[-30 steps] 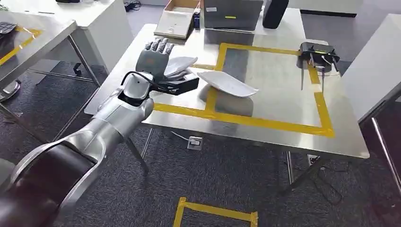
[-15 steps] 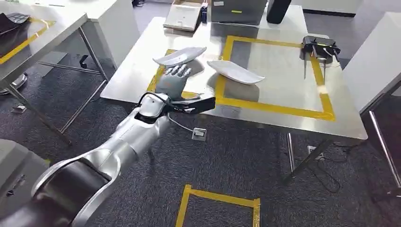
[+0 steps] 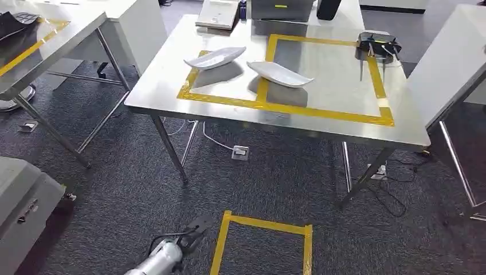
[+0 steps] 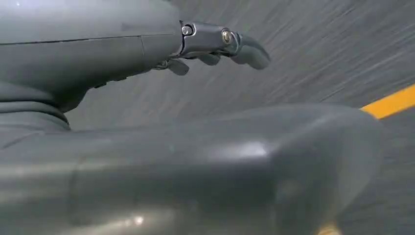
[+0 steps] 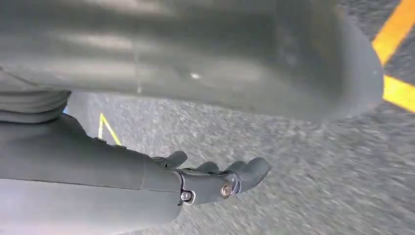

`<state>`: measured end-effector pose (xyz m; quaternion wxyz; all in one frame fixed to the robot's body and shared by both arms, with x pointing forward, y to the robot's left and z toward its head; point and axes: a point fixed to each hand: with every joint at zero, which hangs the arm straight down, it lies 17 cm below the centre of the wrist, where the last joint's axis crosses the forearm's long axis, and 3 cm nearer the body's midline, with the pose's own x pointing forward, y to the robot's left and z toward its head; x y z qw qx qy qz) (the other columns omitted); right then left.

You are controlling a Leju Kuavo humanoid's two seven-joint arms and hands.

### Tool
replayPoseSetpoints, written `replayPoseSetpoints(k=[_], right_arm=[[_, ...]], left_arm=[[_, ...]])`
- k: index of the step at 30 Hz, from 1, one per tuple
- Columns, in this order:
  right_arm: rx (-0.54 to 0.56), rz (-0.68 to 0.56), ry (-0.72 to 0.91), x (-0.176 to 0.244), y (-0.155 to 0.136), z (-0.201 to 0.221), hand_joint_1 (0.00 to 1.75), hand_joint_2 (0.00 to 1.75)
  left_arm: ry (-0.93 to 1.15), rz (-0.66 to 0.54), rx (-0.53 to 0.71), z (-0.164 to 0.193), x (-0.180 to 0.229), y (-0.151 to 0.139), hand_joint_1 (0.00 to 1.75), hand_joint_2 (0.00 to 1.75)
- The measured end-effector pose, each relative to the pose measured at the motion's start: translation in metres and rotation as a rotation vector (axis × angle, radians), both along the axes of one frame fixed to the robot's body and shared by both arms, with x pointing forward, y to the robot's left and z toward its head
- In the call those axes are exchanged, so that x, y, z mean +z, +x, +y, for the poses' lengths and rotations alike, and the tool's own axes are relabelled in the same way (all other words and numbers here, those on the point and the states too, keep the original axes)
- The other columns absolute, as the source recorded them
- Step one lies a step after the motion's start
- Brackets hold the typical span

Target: Take the parts from the cabinet and place them on the table.

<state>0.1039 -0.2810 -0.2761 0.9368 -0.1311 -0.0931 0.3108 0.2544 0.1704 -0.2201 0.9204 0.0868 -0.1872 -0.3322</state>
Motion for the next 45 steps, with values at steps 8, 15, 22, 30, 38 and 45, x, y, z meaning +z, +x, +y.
replayPoseSetpoints(k=[8, 15, 22, 30, 38, 45], right_arm=[[-0.084, 0.052, 0.012, -0.004, -0.031, 0.004, 0.0, 0.0], [-0.099, 0.069, 0.01, -0.004, -0.033, 0.009, 0.0, 0.0], [-0.109, 0.082, 0.016, -0.004, -0.034, 0.015, 0.0, 0.0], [-0.135, 0.069, 0.009, -0.003, -0.03, 0.013, 0.0, 0.0], [-0.123, 0.056, 0.006, -0.003, -0.027, 0.01, 0.0, 0.0], [-0.124, 0.06, -0.005, -0.003, -0.028, 0.003, 0.0, 0.0]], left_arm=[[0.036, 0.353, 0.196, 0.059, -0.054, -0.173, 0.0, 0.0], [0.005, 0.344, 0.304, 0.071, -0.059, -0.189, 0.0, 0.0], [-0.008, 0.25, 0.326, 0.077, -0.059, -0.174, 0.0, 0.0], [0.001, 0.213, 0.291, 0.078, -0.056, -0.154, 0.0, 0.0], [-0.015, 0.194, 0.308, 0.077, -0.055, -0.148, 0.0, 0.0], [-0.024, 0.191, 0.324, 0.072, -0.054, -0.147, 0.0, 0.0]])
